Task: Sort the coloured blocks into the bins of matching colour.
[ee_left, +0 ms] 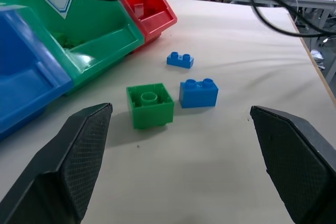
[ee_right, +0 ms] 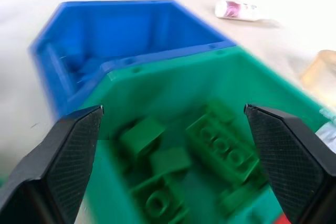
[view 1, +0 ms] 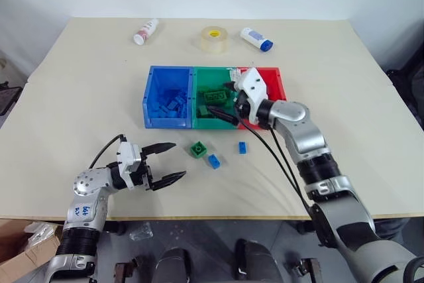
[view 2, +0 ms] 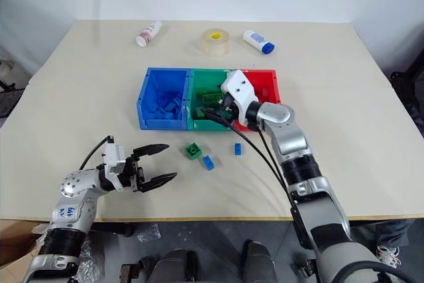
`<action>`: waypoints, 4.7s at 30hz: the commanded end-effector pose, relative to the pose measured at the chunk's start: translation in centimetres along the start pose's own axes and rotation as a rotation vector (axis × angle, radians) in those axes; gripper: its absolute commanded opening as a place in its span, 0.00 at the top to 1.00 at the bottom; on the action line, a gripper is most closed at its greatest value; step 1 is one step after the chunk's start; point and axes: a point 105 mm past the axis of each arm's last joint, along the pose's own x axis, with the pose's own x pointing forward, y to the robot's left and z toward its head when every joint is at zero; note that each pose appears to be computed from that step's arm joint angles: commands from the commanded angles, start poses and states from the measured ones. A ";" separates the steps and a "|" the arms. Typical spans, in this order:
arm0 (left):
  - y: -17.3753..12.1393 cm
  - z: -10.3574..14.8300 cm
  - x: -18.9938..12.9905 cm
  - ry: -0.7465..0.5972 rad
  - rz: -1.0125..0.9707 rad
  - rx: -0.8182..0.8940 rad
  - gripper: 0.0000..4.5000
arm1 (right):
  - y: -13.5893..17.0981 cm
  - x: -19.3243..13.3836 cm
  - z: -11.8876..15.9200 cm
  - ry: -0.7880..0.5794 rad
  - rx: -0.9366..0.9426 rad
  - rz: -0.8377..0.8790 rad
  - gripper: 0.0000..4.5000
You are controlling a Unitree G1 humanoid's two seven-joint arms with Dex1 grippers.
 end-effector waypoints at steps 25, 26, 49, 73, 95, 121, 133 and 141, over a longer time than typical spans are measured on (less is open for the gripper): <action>0.9 1.0 -0.2 -0.011 -0.044 0.026 0.00 | 4.6 -13.9 -4.1 0.219 0.165 0.017 0.00; 0.9 1.1 -0.2 -0.013 -0.042 0.028 0.00 | 4.6 -13.0 -4.3 0.209 0.166 0.027 0.00; -1.6 1.4 -1.4 -0.006 0.028 0.011 0.00 | 3.6 -5.5 -7.4 0.181 0.173 0.047 0.68; -1.6 1.2 -1.8 -0.013 0.084 0.016 0.00 | 4.6 7.7 5.6 -0.198 0.008 0.133 0.68; -1.5 0.9 -1.3 -0.018 0.084 0.004 0.00 | 6.1 -1.9 0.5 -0.097 0.031 0.320 0.00; -2.9 3.1 -1.5 0.059 0.065 0.032 0.00 | 4.5 -15.0 -3.4 0.184 0.102 0.202 0.00; -5.5 4.0 3.4 0.178 0.100 -0.009 0.00 | 3.7 -14.4 -3.4 0.176 0.077 0.229 0.00; -4.6 4.0 4.6 0.192 0.130 0.011 0.00 | 4.2 -15.2 -2.8 0.126 0.078 0.242 0.00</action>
